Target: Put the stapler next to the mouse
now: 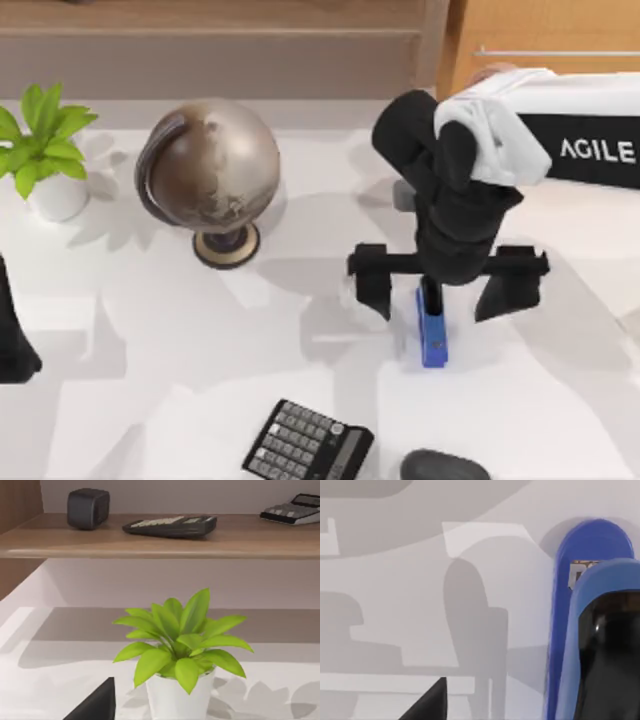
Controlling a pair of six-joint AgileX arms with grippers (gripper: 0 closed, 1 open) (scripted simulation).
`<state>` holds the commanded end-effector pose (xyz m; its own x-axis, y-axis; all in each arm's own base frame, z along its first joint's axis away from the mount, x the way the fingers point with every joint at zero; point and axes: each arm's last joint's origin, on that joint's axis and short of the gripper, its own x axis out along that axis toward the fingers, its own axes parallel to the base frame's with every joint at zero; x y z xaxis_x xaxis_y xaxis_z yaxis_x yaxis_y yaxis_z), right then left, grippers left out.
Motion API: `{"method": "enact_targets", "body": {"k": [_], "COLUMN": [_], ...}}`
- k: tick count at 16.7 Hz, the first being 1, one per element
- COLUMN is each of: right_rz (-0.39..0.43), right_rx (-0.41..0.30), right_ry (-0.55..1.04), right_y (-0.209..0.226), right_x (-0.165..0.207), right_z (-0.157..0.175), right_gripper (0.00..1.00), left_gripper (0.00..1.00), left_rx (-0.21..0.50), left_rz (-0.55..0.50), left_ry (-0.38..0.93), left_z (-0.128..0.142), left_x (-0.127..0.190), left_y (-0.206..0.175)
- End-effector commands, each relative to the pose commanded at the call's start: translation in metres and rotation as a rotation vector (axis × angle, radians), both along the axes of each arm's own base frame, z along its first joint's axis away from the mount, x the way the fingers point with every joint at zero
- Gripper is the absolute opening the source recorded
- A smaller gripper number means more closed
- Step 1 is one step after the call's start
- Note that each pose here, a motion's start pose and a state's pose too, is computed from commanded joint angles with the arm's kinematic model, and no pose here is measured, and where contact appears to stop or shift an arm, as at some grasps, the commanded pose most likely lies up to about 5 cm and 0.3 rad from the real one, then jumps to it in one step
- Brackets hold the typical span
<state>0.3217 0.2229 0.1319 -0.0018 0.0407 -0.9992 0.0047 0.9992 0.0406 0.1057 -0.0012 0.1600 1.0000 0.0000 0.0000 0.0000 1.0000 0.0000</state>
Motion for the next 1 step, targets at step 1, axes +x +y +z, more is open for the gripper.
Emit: {"method": "enact_targets", "body": {"k": [1], "right_rz": [0.0], "right_rx": [0.0], "right_ry": [0.0], "right_y": [0.0], "right_x": [0.0], "right_z": [0.0], "right_gripper": [1.0], "left_gripper": [1.0], "left_rx": [0.0], "left_rz": [0.0], "left_ry": [0.0], "left_z": [0.0], "left_x": [0.0], "left_y": [0.0]}}
